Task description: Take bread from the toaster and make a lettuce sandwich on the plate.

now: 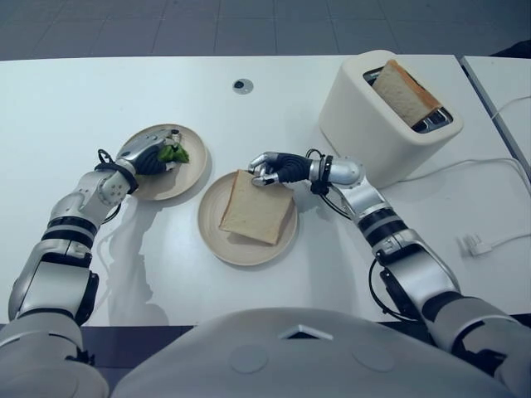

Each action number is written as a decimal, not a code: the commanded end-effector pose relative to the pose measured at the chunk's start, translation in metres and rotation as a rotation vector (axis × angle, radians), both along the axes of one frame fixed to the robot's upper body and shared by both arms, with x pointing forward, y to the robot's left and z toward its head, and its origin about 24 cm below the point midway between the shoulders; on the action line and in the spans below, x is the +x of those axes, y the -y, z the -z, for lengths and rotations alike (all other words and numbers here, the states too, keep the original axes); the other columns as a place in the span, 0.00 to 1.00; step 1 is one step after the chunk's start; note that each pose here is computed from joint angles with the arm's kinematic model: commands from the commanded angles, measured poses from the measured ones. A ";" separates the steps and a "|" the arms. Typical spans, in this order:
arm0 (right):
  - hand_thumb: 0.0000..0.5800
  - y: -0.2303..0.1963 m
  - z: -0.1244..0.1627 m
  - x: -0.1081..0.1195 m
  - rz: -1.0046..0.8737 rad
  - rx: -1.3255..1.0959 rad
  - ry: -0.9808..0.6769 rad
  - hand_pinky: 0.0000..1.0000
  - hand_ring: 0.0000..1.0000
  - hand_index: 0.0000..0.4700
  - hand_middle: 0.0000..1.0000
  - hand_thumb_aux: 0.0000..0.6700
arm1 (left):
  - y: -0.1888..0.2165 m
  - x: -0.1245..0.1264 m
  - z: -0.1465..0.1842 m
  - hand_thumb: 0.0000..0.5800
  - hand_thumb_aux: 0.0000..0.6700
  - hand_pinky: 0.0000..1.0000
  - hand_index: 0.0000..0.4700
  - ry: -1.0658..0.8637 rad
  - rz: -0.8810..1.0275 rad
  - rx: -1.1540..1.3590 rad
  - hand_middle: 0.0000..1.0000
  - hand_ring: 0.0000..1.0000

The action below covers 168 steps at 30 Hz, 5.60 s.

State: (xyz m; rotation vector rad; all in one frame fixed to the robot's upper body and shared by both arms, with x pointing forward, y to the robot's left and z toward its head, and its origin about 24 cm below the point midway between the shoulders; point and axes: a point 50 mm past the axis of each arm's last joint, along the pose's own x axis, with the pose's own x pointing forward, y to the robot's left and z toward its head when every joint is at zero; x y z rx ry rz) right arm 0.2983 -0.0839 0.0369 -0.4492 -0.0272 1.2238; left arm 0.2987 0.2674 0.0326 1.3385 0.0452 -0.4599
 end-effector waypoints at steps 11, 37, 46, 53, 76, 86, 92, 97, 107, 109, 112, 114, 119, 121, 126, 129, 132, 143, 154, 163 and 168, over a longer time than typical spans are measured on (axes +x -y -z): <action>0.00 0.012 -0.029 0.007 0.015 -0.005 0.306 0.00 0.00 0.00 0.00 0.00 | 0.047 -0.015 -0.044 1.00 1.00 0.00 1.00 0.235 0.341 -0.315 0.00 0.00; 0.00 0.111 -0.165 -0.006 0.431 0.106 0.942 0.00 0.00 0.00 0.00 0.00 | 0.126 -0.060 -0.003 1.00 1.00 0.00 1.00 -0.144 0.761 -0.445 0.00 0.00; 0.00 0.171 -0.165 0.011 0.730 -0.311 1.080 0.00 0.00 0.00 0.00 0.00 | 0.133 -0.062 -0.004 1.00 1.00 0.00 1.00 -0.131 0.787 -0.476 0.00 0.00; 0.00 0.205 -0.160 0.019 0.835 -0.527 1.016 0.00 0.00 0.00 0.00 0.00 | 0.139 -0.065 -0.007 0.00 0.00 0.00 0.00 -0.130 0.815 -0.522 0.00 0.00; 1.00 0.198 -0.186 0.015 0.829 -0.445 1.182 0.83 0.83 1.00 0.83 1.00 | 0.129 -0.043 -0.035 0.00 0.00 0.00 0.00 0.104 0.716 -0.602 0.00 0.00; 1.00 0.105 -0.148 -0.014 0.351 0.237 0.663 1.00 1.00 1.00 1.00 1.00 | 0.100 -0.054 -0.092 0.00 0.00 0.00 0.00 0.362 0.755 -0.961 0.00 0.00; 1.00 0.064 -0.085 -0.013 0.283 0.372 0.114 1.00 1.00 1.00 1.00 1.00 | 0.074 -0.062 -0.131 0.52 0.31 0.00 0.31 0.504 0.791 -1.269 0.00 0.00; 1.00 0.042 -0.040 -0.016 0.441 0.419 -0.264 1.00 1.00 1.00 1.00 1.00 | 0.083 -0.062 -0.125 0.00 0.00 0.00 0.00 0.410 0.834 -1.206 0.00 0.00; 1.00 0.037 0.003 -0.038 0.484 0.072 -0.234 1.00 1.00 1.00 1.00 1.00 | 0.115 -0.069 -0.069 0.00 0.00 0.00 0.00 0.025 0.909 -0.902 0.00 0.00; 1.00 0.037 0.002 -0.040 0.460 0.031 -0.187 1.00 1.00 1.00 1.00 1.00 | 0.117 -0.071 -0.058 0.00 0.00 0.00 0.00 -0.037 0.913 -0.839 0.00 0.00; 1.00 0.034 -0.003 -0.040 0.423 0.027 -0.136 1.00 1.00 1.00 1.00 1.00 | 0.119 -0.074 -0.044 0.00 0.00 0.00 0.00 -0.114 0.917 -0.766 0.00 0.00; 1.00 0.033 -0.009 -0.039 0.423 0.069 -0.119 1.00 1.00 1.00 1.00 1.00 | 0.119 -0.072 -0.044 0.00 0.00 0.00 0.00 -0.111 0.909 -0.766 0.00 0.00; 1.00 0.035 -0.021 -0.035 0.430 0.145 -0.098 1.00 1.00 1.00 1.00 1.00 | 0.119 -0.068 -0.048 0.00 0.00 0.00 0.00 -0.070 0.901 -0.794 0.00 0.00; 1.00 0.033 -0.028 -0.038 0.397 0.181 -0.115 1.00 1.00 1.00 1.00 1.00 | 0.119 -0.071 -0.049 0.00 0.00 0.00 0.00 -0.067 0.913 -0.806 0.00 0.00; 1.00 0.026 -0.022 -0.051 0.308 0.153 -0.184 1.00 1.00 1.00 1.00 1.00 | 0.120 -0.075 -0.048 0.00 0.00 0.00 0.00 -0.090 0.940 -0.814 0.00 0.00; 1.00 0.023 -0.012 -0.055 0.287 0.101 -0.223 1.00 1.00 1.00 1.00 1.00 | 0.120 -0.079 -0.045 0.00 0.00 0.00 0.00 -0.127 0.954 -0.788 0.00 0.00; 1.00 0.020 -0.007 -0.055 0.272 0.056 -0.241 1.00 1.00 1.00 1.00 1.00 | 0.119 -0.084 -0.040 0.00 0.00 0.00 0.00 -0.168 0.962 -0.756 0.00 0.00; 1.00 0.016 -0.003 -0.047 0.279 -0.018 -0.197 1.00 1.00 1.00 1.00 1.00 | 0.122 -0.109 -0.013 0.00 0.00 0.00 0.00 -0.400 1.025 -0.646 0.00 0.00; 0.53 0.014 -0.011 -0.047 0.249 -0.070 -0.070 0.94 0.94 0.32 0.94 0.32 | 0.120 -0.095 0.045 0.00 0.00 0.00 0.00 -0.660 0.861 -0.601 0.00 0.00; 0.00 0.051 -0.071 0.012 0.669 -0.017 0.543 0.38 0.38 0.00 0.38 0.00 | 0.130 -0.094 0.048 0.00 0.00 0.00 0.00 -0.653 0.900 -0.610 0.00 0.00; 0.00 0.068 -0.094 0.017 0.676 0.134 0.584 0.38 0.38 0.00 0.38 0.00 | 0.139 -0.073 0.019 0.00 0.00 0.00 0.00 -0.434 0.908 -0.725 0.00 0.00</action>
